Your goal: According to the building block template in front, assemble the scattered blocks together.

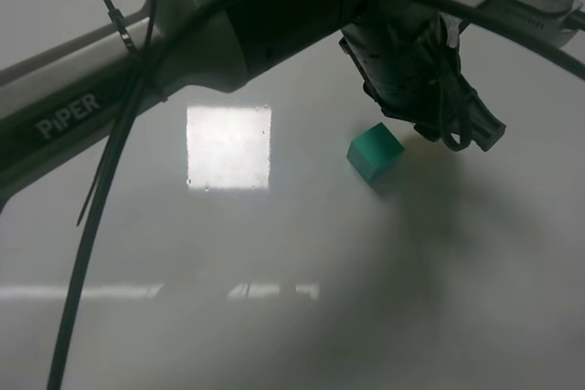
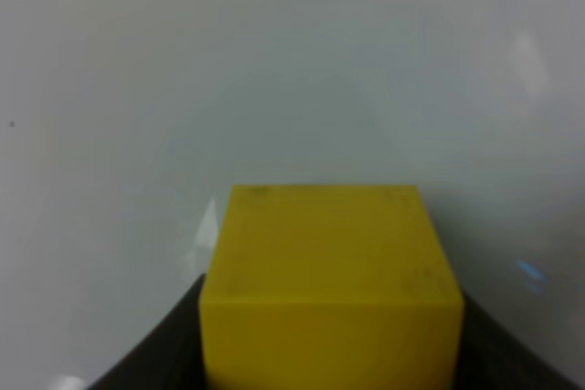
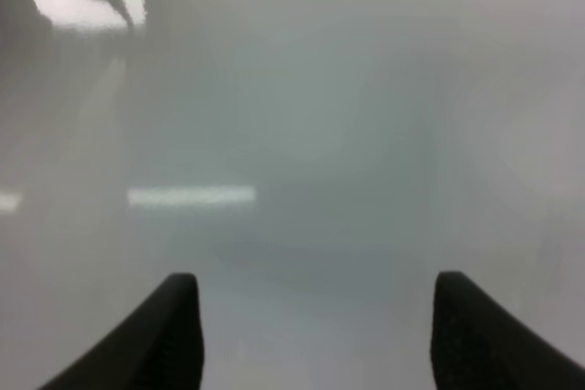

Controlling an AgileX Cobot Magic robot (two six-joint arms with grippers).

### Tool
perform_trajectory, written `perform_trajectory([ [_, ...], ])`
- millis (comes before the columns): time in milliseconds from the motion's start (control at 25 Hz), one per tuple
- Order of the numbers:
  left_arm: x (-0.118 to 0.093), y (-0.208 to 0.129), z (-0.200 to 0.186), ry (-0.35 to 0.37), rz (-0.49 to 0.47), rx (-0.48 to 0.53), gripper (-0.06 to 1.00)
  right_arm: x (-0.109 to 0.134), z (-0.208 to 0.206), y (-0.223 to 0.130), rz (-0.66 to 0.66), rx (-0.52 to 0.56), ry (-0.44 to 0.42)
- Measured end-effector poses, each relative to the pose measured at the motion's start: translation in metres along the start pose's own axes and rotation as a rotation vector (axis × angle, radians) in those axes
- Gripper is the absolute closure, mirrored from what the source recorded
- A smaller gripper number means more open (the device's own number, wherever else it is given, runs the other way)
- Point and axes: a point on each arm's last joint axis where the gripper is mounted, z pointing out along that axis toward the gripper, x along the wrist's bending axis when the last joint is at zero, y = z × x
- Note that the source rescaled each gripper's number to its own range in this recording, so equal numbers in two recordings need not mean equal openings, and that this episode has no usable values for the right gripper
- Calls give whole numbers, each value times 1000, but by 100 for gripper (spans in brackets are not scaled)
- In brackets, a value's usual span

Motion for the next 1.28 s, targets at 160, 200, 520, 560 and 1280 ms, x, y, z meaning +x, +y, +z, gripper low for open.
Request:
perform_trajectory([
  [160, 0, -4, 0, 0, -3, 39, 94, 0, 0, 0, 0, 0, 0],
  [200, 0, -5, 0, 1, -3, 56, 94, 0, 0, 0, 0, 0, 0],
  [520, 1, -13, 4, 24, 63, 128, 94, 0, 0, 0, 0, 0, 0],
  [560, 2, -13, 4, 26, 80, 136, 94, 0, 0, 0, 0, 0, 0],
  [1280, 2, -16, 3, 31, 114, 170, 93, 0, 0, 0, 0, 0, 0],
])
